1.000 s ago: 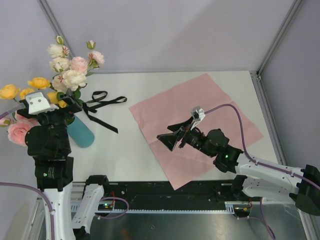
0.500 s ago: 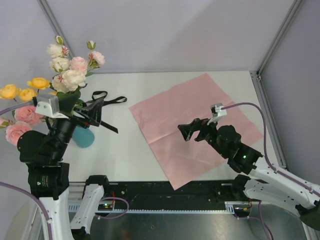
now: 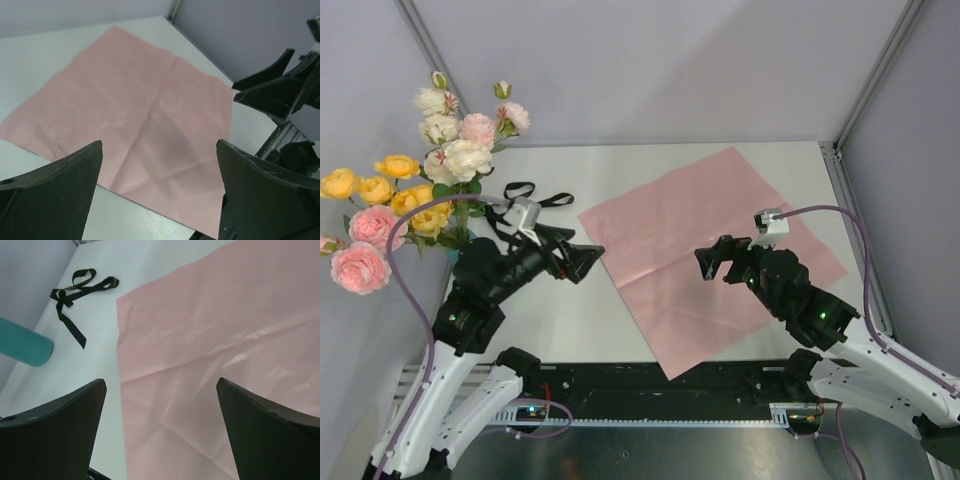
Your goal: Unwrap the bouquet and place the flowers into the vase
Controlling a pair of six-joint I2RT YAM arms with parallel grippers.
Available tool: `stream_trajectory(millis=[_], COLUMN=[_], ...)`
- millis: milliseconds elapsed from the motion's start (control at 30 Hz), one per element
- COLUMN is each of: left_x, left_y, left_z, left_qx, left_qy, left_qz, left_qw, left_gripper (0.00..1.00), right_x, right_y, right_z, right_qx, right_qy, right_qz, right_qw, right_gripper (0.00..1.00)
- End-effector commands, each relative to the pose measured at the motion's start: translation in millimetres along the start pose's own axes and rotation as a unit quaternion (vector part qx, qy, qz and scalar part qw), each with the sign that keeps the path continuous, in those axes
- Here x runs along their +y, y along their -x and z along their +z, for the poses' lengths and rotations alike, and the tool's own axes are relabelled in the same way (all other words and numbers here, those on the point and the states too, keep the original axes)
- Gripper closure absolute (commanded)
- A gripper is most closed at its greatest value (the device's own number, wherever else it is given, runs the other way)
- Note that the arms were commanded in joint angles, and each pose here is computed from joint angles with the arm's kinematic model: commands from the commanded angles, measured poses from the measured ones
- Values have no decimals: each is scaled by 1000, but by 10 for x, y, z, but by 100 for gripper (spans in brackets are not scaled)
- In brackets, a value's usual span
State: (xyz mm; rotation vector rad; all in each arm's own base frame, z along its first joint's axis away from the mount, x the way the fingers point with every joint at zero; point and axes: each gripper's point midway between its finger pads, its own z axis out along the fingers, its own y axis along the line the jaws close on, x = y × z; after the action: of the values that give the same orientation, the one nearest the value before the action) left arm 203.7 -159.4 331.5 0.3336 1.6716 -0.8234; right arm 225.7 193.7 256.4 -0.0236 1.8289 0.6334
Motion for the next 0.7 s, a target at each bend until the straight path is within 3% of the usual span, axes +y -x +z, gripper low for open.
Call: stream_trajectory(millis=[0,167,667], left_x=[90,170,238], left_y=[-192,-475,-459], left_z=[206,283,230], left_qx=[-3,30,16], left_qy=[12,17,34], left_qz=[-4,-21,-2], left_qw=[1000,999,999], left_gripper=[0,0,0], right_x=[31,-11,-15], right_y=[150,144,190], right_z=[-17,2,24], right_qx=[-14,-16,-27], right_qy=[-7,-20,-24], right_qz=[18,19,20], right_qw=[1000,999,999], right_gripper=[1,1,1])
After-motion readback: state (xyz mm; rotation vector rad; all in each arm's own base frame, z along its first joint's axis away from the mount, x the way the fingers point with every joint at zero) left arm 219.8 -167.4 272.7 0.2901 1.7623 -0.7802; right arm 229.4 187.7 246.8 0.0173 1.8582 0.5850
